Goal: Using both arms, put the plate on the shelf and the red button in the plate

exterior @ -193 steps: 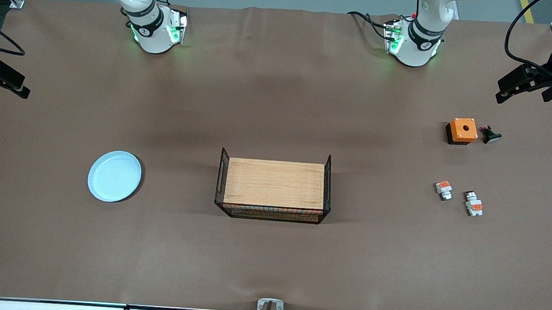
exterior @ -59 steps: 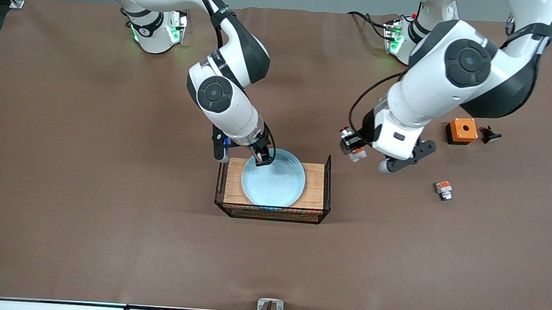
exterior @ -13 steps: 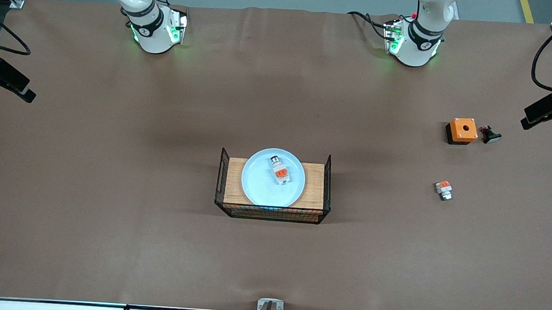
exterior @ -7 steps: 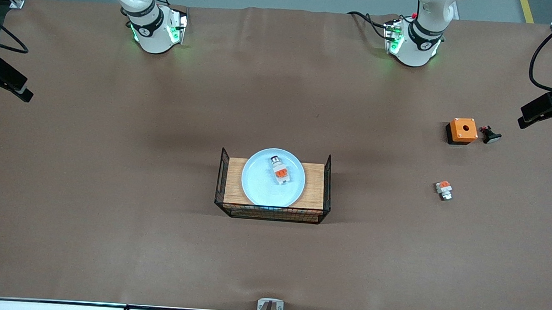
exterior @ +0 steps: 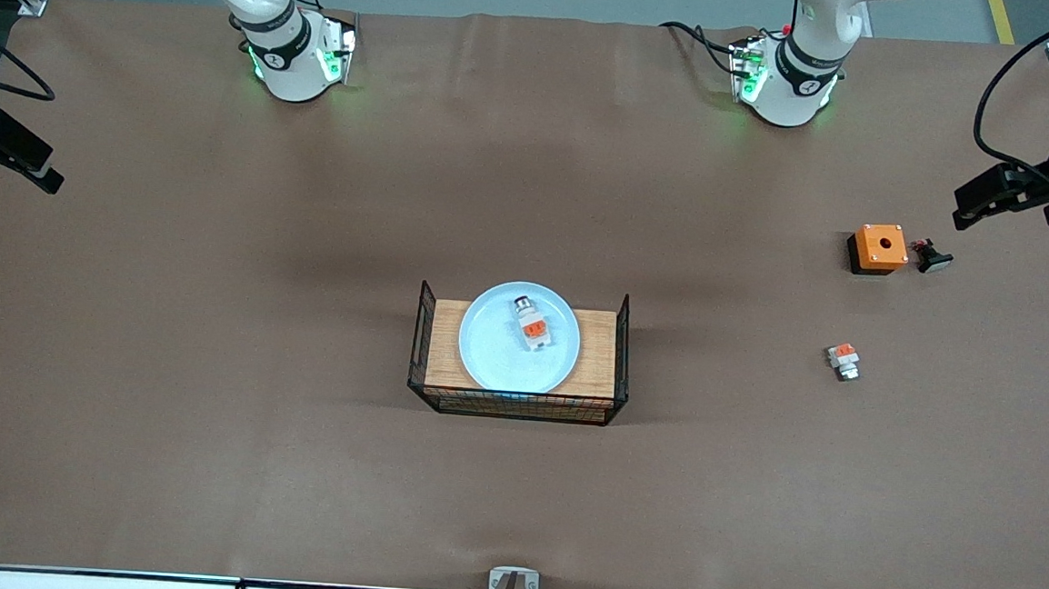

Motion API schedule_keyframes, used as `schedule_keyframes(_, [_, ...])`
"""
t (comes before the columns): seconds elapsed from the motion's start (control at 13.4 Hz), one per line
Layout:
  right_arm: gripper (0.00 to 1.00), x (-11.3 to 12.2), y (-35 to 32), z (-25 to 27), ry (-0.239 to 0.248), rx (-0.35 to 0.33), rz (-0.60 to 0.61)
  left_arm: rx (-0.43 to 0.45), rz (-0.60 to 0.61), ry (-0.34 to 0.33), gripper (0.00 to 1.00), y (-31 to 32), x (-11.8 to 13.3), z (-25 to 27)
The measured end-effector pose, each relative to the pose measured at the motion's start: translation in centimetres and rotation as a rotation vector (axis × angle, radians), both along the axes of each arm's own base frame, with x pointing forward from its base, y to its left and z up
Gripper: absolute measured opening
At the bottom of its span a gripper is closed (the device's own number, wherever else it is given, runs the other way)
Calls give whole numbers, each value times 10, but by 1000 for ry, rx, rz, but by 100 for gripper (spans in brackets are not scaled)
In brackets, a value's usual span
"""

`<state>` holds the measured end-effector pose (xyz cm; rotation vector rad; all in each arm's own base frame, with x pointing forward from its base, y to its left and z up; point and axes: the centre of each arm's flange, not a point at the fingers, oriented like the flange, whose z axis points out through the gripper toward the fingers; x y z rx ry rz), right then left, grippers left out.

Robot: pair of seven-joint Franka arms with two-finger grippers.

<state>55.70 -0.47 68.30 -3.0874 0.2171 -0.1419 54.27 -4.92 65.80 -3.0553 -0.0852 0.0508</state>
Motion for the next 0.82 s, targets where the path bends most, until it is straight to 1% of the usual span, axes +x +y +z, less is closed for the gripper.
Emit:
schedule_keyframes(0.15, [100, 0, 0, 0, 0, 0, 1, -7, -9, -3, 100, -6, -14, 0])
schedule_keyframes(0.37, [100, 0, 0, 0, 0, 0, 1, -64, 4, -3, 100, -3, -31, 3])
schedule_keyframes(0.52, [100, 0, -1, -1, 1, 0, 1, -69, 7, -4, 100, 0, -37, 5])
schedule_keyframes(0.82, [100, 1, -1, -1, 2, -1, 0, -69, 2, -8, 100, -3, -40, 7])
